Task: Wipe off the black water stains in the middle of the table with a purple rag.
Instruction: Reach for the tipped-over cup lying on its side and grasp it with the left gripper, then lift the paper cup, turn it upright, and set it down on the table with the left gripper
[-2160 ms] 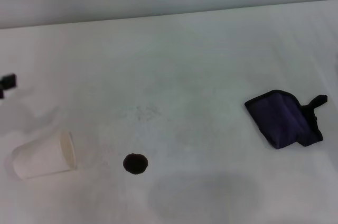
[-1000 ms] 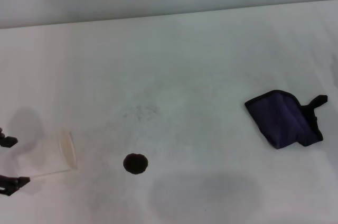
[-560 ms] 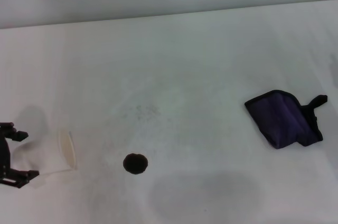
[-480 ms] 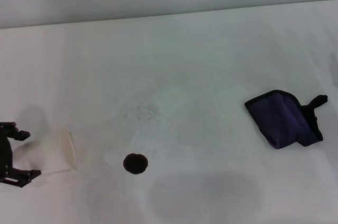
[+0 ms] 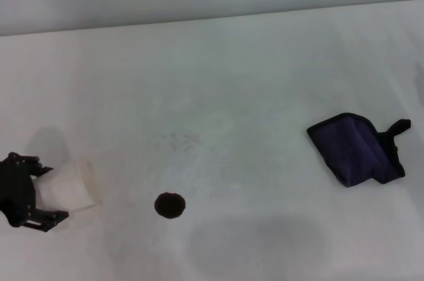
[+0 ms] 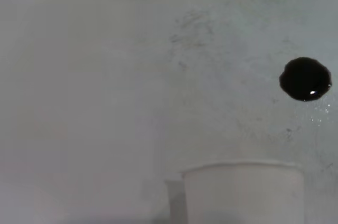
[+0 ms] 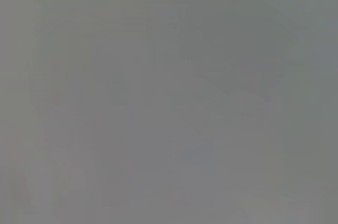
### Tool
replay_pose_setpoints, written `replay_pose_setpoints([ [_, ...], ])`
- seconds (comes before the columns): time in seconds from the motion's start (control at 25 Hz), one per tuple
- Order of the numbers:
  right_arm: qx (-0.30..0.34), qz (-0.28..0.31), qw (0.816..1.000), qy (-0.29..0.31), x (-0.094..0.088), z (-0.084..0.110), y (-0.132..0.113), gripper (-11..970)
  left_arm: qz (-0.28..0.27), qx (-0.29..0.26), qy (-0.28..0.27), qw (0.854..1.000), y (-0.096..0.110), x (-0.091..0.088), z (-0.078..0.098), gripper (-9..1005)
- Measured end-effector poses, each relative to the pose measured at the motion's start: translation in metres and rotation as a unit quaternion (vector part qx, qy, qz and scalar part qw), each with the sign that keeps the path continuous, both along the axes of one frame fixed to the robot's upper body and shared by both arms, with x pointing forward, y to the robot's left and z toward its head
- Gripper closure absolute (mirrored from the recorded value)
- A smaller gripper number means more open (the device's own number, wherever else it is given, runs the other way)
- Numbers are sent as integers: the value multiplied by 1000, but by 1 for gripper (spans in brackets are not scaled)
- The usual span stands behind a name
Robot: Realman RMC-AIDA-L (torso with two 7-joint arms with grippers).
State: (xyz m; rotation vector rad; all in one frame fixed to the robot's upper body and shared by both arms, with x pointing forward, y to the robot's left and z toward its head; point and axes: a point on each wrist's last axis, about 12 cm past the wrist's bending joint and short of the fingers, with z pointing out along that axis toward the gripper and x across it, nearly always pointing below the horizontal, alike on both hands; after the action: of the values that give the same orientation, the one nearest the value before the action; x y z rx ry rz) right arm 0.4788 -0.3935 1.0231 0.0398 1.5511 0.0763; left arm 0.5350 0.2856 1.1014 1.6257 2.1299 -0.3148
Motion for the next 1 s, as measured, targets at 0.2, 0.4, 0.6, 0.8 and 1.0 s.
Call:
replay_pose_setpoints([
  [0.2, -2, 3, 1000, -5, 3, 3, 0, 522, 0, -14, -16, 1000, -4, 5, 2, 209],
  [0.4, -6, 5, 1000, -7, 5, 3, 1, 522, 3, -85, -72, 994, -15, 15, 13, 264],
  [0.6, -9, 14, 1000, -11, 11, 6, 4, 523, 18, -176, -109, 978, -28, 24, 11, 322],
  [0.8, -18, 23, 999, -15, 16, 10, 5, 523, 43, -245, -118, 961, -38, 29, -8, 353],
  [1.0, -21, 25, 999, -17, 17, 11, 5, 523, 68, -300, -139, 941, -38, 22, -29, 390],
])
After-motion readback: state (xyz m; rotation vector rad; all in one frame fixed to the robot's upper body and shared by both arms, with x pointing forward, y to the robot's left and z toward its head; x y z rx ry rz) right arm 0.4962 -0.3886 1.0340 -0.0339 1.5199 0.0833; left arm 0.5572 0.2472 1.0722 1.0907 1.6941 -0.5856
